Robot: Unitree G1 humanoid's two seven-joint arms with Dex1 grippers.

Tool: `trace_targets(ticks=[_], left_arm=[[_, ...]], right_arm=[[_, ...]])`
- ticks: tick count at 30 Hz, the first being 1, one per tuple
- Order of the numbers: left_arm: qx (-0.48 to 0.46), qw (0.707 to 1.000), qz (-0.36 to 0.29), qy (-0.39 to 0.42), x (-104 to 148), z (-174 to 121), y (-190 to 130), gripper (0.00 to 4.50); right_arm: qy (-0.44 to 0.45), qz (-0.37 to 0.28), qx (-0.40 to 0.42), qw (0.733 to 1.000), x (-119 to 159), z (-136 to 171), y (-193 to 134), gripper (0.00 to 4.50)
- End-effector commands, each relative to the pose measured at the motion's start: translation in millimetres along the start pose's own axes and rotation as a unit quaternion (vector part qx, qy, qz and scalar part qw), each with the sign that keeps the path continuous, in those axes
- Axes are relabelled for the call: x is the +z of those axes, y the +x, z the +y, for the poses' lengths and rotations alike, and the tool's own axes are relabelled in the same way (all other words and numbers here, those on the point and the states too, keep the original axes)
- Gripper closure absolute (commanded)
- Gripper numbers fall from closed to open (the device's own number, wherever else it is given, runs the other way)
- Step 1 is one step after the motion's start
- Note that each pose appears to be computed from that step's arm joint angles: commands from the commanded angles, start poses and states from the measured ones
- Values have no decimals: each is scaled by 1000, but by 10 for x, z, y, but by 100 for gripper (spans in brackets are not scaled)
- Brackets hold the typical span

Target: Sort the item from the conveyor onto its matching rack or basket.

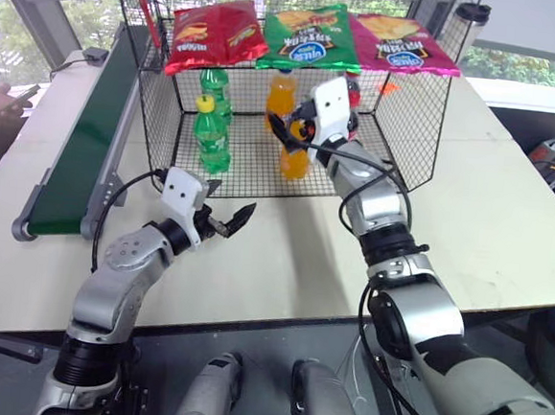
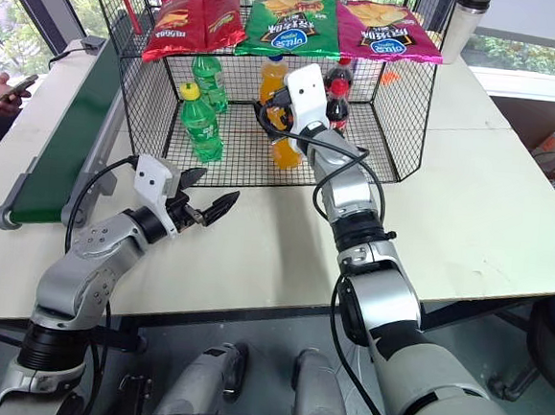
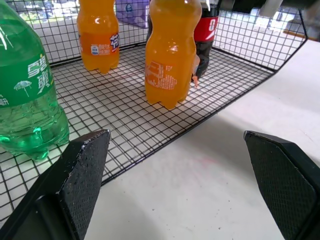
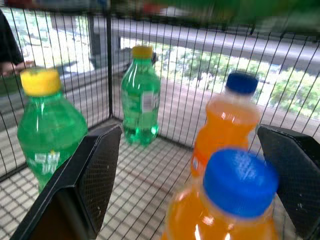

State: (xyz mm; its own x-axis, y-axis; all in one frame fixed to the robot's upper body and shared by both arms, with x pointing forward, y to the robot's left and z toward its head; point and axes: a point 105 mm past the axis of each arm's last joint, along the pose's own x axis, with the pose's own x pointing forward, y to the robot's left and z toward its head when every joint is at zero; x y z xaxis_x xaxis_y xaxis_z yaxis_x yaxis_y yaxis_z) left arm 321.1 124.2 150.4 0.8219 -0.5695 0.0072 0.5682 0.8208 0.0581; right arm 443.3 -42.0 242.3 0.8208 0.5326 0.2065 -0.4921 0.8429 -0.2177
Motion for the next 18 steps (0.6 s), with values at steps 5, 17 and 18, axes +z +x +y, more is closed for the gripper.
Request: trace_targets(ticks=[5,17,18], left_arm=[[-5,1000,-13,7,38,-42,-23,0],[0,999,27,19,-133,-46,-236,0],[1,999,30,21,-143,-49,-248,0]], right_arm=[[-33,-20,-43,998,214,-338,-262,13],[55,64,180,980,-97,488,-1213,13],[58,71,188,978,-119,520,-1260,13]])
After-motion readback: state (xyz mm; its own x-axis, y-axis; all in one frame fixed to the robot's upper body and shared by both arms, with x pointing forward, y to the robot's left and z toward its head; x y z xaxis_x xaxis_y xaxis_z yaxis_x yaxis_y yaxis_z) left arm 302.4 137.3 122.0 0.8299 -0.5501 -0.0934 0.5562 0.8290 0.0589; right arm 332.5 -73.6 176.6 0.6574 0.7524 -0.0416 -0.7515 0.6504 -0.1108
